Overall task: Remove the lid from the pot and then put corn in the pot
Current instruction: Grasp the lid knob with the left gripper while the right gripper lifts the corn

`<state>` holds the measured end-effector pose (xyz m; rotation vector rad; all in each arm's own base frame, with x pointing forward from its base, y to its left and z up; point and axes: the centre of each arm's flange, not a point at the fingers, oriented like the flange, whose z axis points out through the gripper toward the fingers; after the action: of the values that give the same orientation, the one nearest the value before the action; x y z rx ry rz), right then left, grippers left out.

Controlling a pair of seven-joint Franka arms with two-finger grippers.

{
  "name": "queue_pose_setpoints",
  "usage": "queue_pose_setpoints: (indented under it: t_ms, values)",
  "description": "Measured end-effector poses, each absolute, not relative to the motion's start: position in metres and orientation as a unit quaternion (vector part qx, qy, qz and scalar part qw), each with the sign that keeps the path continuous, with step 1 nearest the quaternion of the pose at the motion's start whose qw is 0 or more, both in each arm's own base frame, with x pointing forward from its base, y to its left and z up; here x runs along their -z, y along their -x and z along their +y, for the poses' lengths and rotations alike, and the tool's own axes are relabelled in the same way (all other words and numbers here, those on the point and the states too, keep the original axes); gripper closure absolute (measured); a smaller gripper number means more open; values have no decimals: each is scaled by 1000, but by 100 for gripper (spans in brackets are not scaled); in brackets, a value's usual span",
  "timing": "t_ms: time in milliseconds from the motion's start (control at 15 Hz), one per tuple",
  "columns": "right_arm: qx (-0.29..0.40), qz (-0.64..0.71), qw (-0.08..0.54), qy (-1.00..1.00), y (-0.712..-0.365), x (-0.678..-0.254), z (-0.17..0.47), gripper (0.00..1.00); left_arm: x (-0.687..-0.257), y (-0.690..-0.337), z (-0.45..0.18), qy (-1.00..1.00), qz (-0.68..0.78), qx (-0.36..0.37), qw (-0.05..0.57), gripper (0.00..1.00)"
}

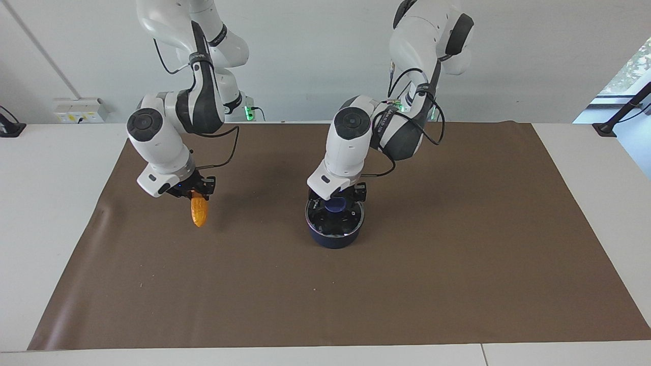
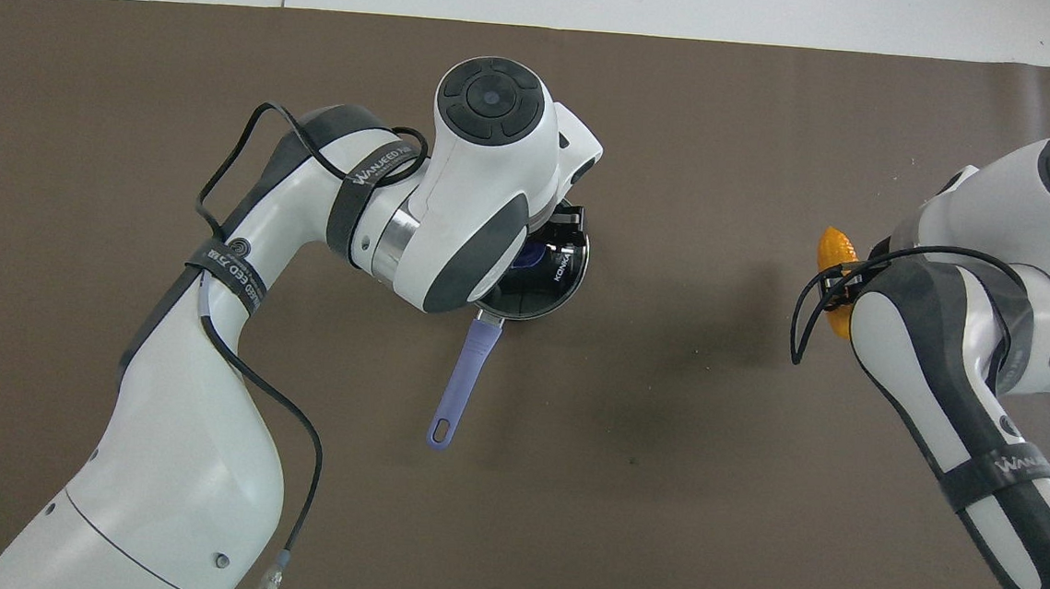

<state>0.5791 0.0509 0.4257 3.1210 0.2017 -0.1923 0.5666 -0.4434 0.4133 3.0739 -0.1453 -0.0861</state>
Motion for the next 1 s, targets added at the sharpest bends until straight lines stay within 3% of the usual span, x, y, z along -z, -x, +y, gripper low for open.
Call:
queue_pose_setpoints:
  t_ms: [200, 333, 400, 467, 1000]
  values:
    - [58, 65, 3, -996, -580, -434, 68, 60, -413, -567, -443, -998, -43, 27, 32, 11]
    - [58, 63, -5, -996, -580, -435, 73, 60, -413, -567, -443, -998, -42, 28, 32, 25]
    - [58, 60, -10, -996, -580, -435, 75, 60, -412, -567, -443, -998, -42, 28, 31, 25]
    - [58, 58, -12, -997, -580, -435, 77, 60, -412, -567, -443, -998, -41, 27, 32, 32]
    - [58, 57, -11, -997, -578, -436, 93, 60, -413, -567, -443, -999, -27, 26, 32, 33]
